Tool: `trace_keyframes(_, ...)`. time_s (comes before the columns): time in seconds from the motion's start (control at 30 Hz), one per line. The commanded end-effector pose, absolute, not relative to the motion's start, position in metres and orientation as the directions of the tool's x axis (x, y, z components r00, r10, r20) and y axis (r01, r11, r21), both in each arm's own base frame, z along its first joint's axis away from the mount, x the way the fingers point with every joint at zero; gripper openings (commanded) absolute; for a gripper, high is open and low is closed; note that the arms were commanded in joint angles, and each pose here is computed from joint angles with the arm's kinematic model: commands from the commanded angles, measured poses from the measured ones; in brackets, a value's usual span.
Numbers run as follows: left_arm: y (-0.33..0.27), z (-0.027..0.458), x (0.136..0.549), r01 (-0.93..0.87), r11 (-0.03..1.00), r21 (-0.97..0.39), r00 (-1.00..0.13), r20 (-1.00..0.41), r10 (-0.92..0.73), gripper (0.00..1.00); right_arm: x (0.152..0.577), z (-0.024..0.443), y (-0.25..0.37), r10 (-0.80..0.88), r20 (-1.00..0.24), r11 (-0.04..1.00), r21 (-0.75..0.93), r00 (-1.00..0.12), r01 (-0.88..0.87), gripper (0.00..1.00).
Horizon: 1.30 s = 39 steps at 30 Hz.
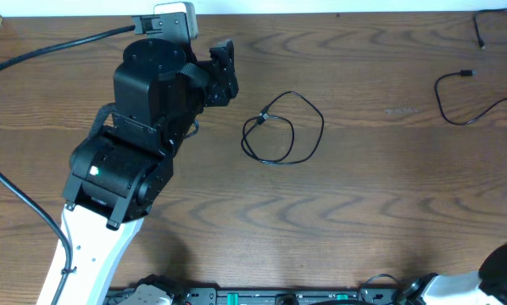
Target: Untangle cables
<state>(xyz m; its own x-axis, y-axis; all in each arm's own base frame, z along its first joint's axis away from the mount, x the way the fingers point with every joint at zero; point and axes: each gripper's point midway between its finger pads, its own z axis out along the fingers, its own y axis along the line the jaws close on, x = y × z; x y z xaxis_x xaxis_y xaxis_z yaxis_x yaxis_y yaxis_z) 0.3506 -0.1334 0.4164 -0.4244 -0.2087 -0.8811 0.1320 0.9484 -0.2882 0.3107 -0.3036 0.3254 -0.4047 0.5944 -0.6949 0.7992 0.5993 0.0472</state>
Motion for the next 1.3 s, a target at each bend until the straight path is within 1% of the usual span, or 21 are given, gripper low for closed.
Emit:
trace_keyframes(0.0,-0.132,0.420,0.353,0.126,0.950,-0.286,-0.413,-0.885,-0.212,0.69,0.309,0.287,-0.322,0.676,-0.629,0.537,0.067,-0.382,0.841,0.01)
trace_keyframes(0.13,-0.132,0.420,0.353,0.127,0.950,-0.287,-0.413,-0.886,-0.212,0.69,0.303,0.240,-0.345,0.749,-0.549,0.475,0.057,-0.370,0.878,0.01)
trace_keyframes(0.27,-0.132,0.420,0.353,0.127,0.950,-0.287,-0.413,-0.886,-0.212,0.69,0.286,0.186,-0.365,0.845,-0.441,0.364,0.061,-0.302,0.929,0.01)
trace_keyframes(0.4,-0.132,0.421,0.353,0.127,0.949,-0.287,-0.412,-0.886,-0.213,0.70,0.285,0.143,-0.368,0.895,-0.329,0.348,0.095,-0.301,0.933,0.01)
trace_keyframes(0.43,-0.132,0.421,0.353,0.127,0.949,-0.287,-0.412,-0.886,-0.213,0.69,0.282,0.135,-0.369,0.903,-0.307,0.341,0.087,-0.300,0.936,0.03)
trace_keyframes(0.47,-0.132,0.421,0.353,0.128,0.949,-0.287,-0.411,-0.886,-0.213,0.69,0.280,0.129,-0.369,0.908,-0.292,0.335,0.082,-0.299,0.939,0.11)
trace_keyframes(0.5,-0.132,0.421,0.353,0.128,0.949,-0.288,-0.411,-0.886,-0.214,0.69,0.278,0.123,-0.369,0.915,-0.273,0.331,0.079,-0.299,0.940,0.31)
trace_keyframes(0.53,-0.132,0.421,0.353,0.128,0.949,-0.288,-0.410,-0.887,-0.214,0.69,0.278,0.120,-0.367,0.919,-0.260,0.330,0.088,-0.298,0.940,0.75)
trace_keyframes(0.57,-0.132,0.421,0.353,0.128,0.949,-0.288,-0.410,-0.887,-0.214,0.70,0.279,0.119,-0.366,0.921,-0.251,0.331,0.103,-0.297,0.938,0.91)
trace_keyframes(0.6,-0.132,0.421,0.353,0.128,0.949,-0.288,-0.410,-0.887,-0.214,0.69,0.280,0.120,-0.365,0.922,-0.247,0.332,0.116,-0.296,0.936,0.95)
trace_keyframes(0.73,-0.134,0.419,0.354,0.132,0.948,-0.288,-0.419,-0.884,-0.210,0.69,0.292,0.132,-0.359,0.918,-0.257,0.354,0.194,-0.301,0.915,0.97)
trace_keyframes(0.83,-0.143,0.413,0.354,0.166,0.940,-0.299,-0.447,-0.872,-0.199,0.69,0.307,0.148,-0.348,0.901,-0.270,0.411,0.286,-0.339,0.866,0.95)
trace_keyframes(0.97,-0.155,0.398,0.357,0.203,0.931,-0.302,-0.501,-0.849,-0.167,0.70,0.338,0.182,-0.316,0.836,-0.314,0.549,0.465,-0.451,0.695,0.91)
trace_keyframes(1.07,-0.165,0.380,0.359,0.245,0.926,-0.288,-0.552,-0.826,-0.111,0.69,0.355,0.207,-0.287,0.787,-0.347,0.611,0.554,-0.510,0.565,0.90)
trace_keyframes(1.17,-0.173,0.357,0.360,0.260,0.925,-0.276,-0.616,-0.785,-0.061,0.70,0.366,0.223,-0.258,0.740,-0.367,0.657,0.577,-0.564,0.486,0.89)
trace_keyframes(1.27,-0.178,0.321,0.365,0.263,0.933,-0.245,-0.695,-0.719,0.007,0.69,0.380,0.231,-0.220,0.661,-0.386,0.722,0.561,-0.643,0.405,0.89)
